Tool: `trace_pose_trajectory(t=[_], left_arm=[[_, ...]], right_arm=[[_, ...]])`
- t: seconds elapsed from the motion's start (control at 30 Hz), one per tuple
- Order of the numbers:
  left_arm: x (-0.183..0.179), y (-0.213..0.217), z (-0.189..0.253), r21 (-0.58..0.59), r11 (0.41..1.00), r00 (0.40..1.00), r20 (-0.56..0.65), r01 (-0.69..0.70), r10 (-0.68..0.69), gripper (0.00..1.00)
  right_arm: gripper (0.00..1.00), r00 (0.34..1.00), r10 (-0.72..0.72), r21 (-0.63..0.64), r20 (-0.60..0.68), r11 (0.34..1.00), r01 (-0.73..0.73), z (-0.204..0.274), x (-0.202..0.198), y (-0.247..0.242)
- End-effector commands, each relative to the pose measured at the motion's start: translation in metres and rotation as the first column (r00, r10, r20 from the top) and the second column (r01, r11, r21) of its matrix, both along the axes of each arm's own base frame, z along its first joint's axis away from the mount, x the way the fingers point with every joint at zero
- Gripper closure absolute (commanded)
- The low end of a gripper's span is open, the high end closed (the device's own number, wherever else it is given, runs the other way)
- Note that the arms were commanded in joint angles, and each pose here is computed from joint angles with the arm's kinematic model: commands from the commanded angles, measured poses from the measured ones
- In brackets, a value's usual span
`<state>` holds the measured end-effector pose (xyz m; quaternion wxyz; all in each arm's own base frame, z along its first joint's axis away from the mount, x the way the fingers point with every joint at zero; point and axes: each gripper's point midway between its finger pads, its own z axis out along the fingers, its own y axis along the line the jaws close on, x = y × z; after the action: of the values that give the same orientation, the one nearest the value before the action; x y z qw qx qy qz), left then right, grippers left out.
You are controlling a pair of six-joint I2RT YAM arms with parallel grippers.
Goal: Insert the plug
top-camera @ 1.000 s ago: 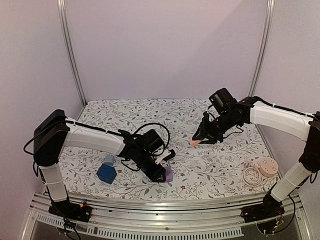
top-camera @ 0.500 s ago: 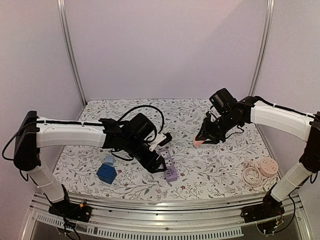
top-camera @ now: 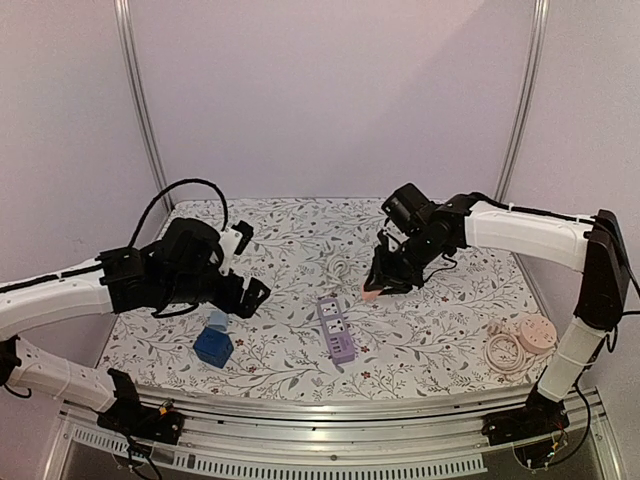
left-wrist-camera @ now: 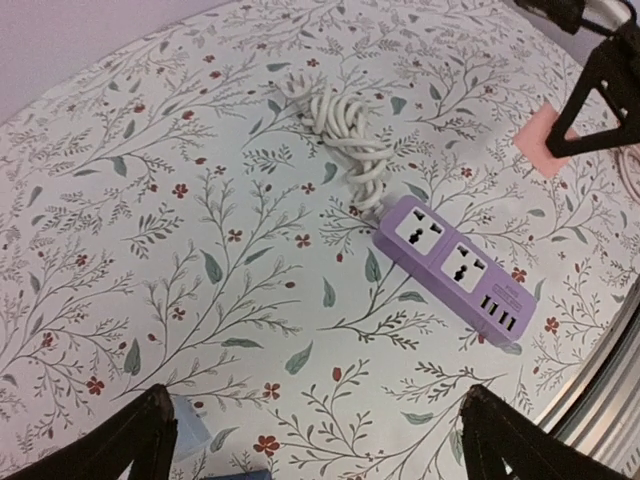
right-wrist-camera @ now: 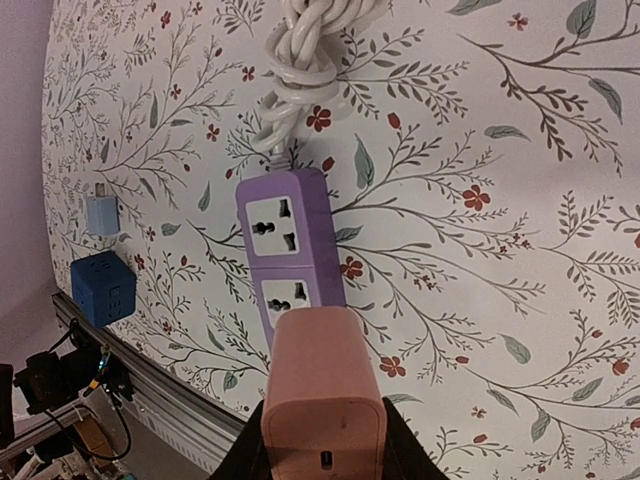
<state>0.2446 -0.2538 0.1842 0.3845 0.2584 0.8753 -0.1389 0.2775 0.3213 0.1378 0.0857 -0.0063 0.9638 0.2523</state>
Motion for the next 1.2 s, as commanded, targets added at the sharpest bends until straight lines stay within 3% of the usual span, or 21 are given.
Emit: trace_pose_trajectory(t=[0.0,0.17,0.4,0.63,0.83,1.17], left_arm=[[0.018,0.055,0.012,-0.096,0.958,0.953,0.117,-0.27,0.28,0.01],[0.022,0.086,0.021,-0.165,0.896,0.899,0.085,-0.413,0.43,0.0],[0.016,0.097,0.027,-0.089,0.908,0.905,0.083,-0.41,0.417,0.0],[0.008,0.098,0.049,-0.199,0.889,0.901,0.055,-0.411,0.429,0.01],[0.001,0.105,0.053,-0.175,0.889,0.899,0.038,-0.423,0.436,0.0],[-0.016,0.115,0.057,-0.073,0.951,0.943,0.123,-0.301,0.308,0.01]], right_arm=[[1.0,0.997,0.06,-0.006,0.048,0.998,-0.06,0.001,0.005,0.018],[1.0,0.995,0.082,-0.017,0.065,0.997,-0.081,-0.001,0.006,0.022],[1.0,0.983,0.147,0.0,0.107,0.989,-0.147,0.005,0.013,0.035],[1.0,0.972,0.227,0.035,0.066,0.973,-0.23,0.003,0.01,0.053],[1.0,0.981,0.192,0.085,0.017,0.978,-0.193,0.001,-0.002,0.053],[1.0,0.997,0.049,0.037,-0.055,0.998,-0.047,-0.016,-0.018,0.057]])
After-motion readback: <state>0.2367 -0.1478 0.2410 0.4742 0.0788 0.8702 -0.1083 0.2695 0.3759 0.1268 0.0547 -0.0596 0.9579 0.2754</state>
